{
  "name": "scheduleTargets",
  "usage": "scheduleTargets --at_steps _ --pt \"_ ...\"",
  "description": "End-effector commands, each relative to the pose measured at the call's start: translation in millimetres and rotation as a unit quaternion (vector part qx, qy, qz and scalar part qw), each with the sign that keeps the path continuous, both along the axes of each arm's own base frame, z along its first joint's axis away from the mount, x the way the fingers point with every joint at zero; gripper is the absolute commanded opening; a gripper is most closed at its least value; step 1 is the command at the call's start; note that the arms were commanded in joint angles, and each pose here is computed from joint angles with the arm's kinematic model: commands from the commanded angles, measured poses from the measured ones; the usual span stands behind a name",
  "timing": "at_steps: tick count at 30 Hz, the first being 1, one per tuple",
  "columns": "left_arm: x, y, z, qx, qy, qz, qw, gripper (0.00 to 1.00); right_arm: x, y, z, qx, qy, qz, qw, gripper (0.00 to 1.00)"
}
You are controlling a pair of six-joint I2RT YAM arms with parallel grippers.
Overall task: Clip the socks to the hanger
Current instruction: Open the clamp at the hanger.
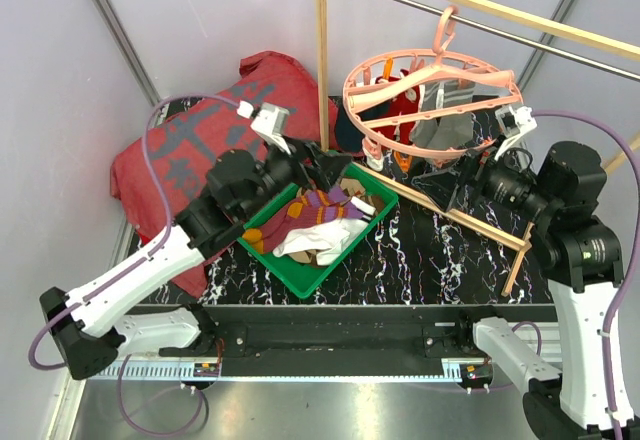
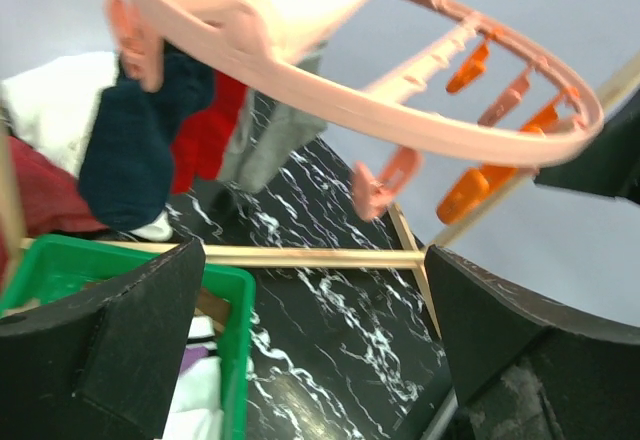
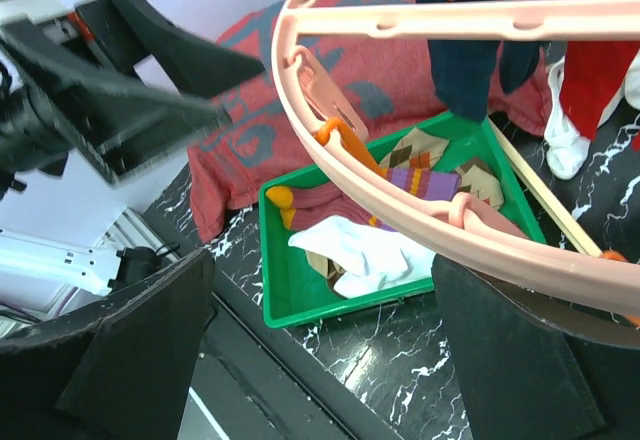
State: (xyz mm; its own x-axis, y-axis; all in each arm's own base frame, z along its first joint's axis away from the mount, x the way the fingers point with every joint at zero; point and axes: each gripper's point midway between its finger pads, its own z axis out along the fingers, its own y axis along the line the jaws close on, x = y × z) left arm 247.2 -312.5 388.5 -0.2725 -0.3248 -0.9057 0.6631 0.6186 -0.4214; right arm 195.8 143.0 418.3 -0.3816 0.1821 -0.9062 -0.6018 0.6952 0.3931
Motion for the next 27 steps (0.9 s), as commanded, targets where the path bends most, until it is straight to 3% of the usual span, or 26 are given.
scheduleTargets --at_steps 1,6,10,16,22,27 --pt "8 15 22 -0.038 -0.019 -0.038 0.998 0.96 -6 6 11 -0.003 -0.025 0.03 0.999 1.0" --pt "40 27 18 -0.039 -0.035 -0.027 0.998 0.98 -18 16 16 -0.004 -0.043 0.081 0.996 0.99" --pt "66 19 9 -0.001 -0.066 -0.024 0.998 0.99 -33 24 22 0.006 -0.056 0.125 0.991 1.0" --pt "106 6 7 -0.002 -0.07 -0.023 0.997 0.99 -62 36 38 0.037 -0.088 0.196 0.976 1.0" --pt "99 -9 26 -0.026 -0.074 -0.053 0.996 0.98 -69 44 46 0.068 -0.095 0.241 0.963 1.0" --pt "78 -19 44 -0.016 -0.107 -0.043 0.993 0.99 -53 45 42 0.069 -0.091 0.229 0.967 1.0"
